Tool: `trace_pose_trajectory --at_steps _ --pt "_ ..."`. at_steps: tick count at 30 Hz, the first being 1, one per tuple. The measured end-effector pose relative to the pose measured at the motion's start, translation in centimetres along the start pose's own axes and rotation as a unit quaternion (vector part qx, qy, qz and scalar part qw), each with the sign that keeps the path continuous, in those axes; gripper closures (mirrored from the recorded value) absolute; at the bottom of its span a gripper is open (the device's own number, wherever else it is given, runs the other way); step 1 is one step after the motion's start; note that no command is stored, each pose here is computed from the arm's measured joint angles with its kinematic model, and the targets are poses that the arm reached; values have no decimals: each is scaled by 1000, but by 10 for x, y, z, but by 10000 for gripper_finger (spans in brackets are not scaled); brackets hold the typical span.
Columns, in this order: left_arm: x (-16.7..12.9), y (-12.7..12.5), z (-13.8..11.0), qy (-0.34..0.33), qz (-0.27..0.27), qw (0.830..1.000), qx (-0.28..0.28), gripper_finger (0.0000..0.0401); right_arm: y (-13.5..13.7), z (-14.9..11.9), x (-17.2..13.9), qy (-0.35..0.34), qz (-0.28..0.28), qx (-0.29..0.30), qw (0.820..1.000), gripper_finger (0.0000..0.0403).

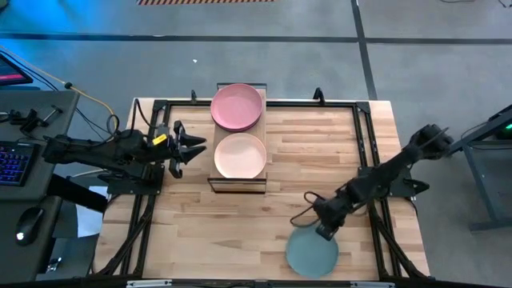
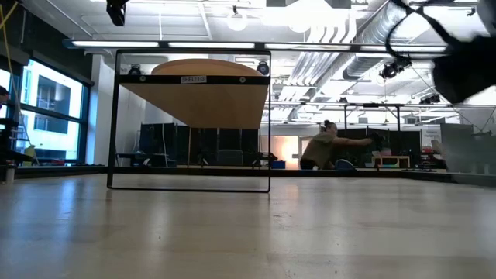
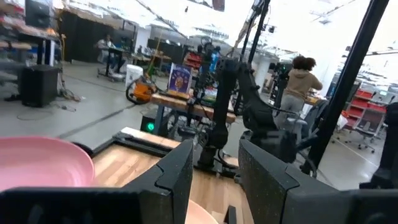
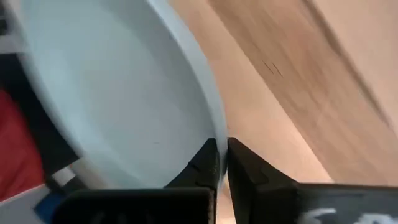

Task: Place and stack plates onto a shelf
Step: Stack the gray plate on top of the light orange plate on the shelf

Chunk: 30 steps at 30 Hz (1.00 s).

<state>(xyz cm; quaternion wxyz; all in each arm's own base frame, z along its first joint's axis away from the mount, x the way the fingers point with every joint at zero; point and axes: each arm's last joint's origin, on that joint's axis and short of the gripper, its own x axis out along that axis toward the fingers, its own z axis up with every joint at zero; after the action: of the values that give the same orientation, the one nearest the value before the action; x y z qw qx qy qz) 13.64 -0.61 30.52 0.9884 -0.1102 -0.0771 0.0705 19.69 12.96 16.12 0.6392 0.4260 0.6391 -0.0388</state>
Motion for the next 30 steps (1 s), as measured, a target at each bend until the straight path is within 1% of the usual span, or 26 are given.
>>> trace_pose_trajectory --at_steps 3,5,7,10,13,16,21,26,30 --pt "-2 1 2 -10 12 1000 7 284 5 3 -31 -30 73 -57 995 402" --pt "-4 2 4 -16 21 1000 6 284 9 4 -54 -65 133 -105 983 402" --pt "-6 3 6 -26 26 999 7 284 9 6 -76 -97 179 -122 971 402" --pt "-10 4 9 -36 30 999 10 284 1 13 -103 -143 218 -98 960 402" --pt "-12 6 12 -44 33 998 9 284 -7 27 -120 -193 239 -65 949 403" --pt "-13 6 13 -48 34 998 8 284 -5 46 -137 -249 235 -51 938 403" --pt "-14 7 13 -49 41 998 8 284 19 89 -183 -320 215 -59 921 403" --pt "-14 7 13 -50 42 998 7 284 31 136 -227 -363 130 -51 921 403" --pt "-14 7 13 -50 43 998 16 284 31 176 -246 -378 100 -42 920 403"
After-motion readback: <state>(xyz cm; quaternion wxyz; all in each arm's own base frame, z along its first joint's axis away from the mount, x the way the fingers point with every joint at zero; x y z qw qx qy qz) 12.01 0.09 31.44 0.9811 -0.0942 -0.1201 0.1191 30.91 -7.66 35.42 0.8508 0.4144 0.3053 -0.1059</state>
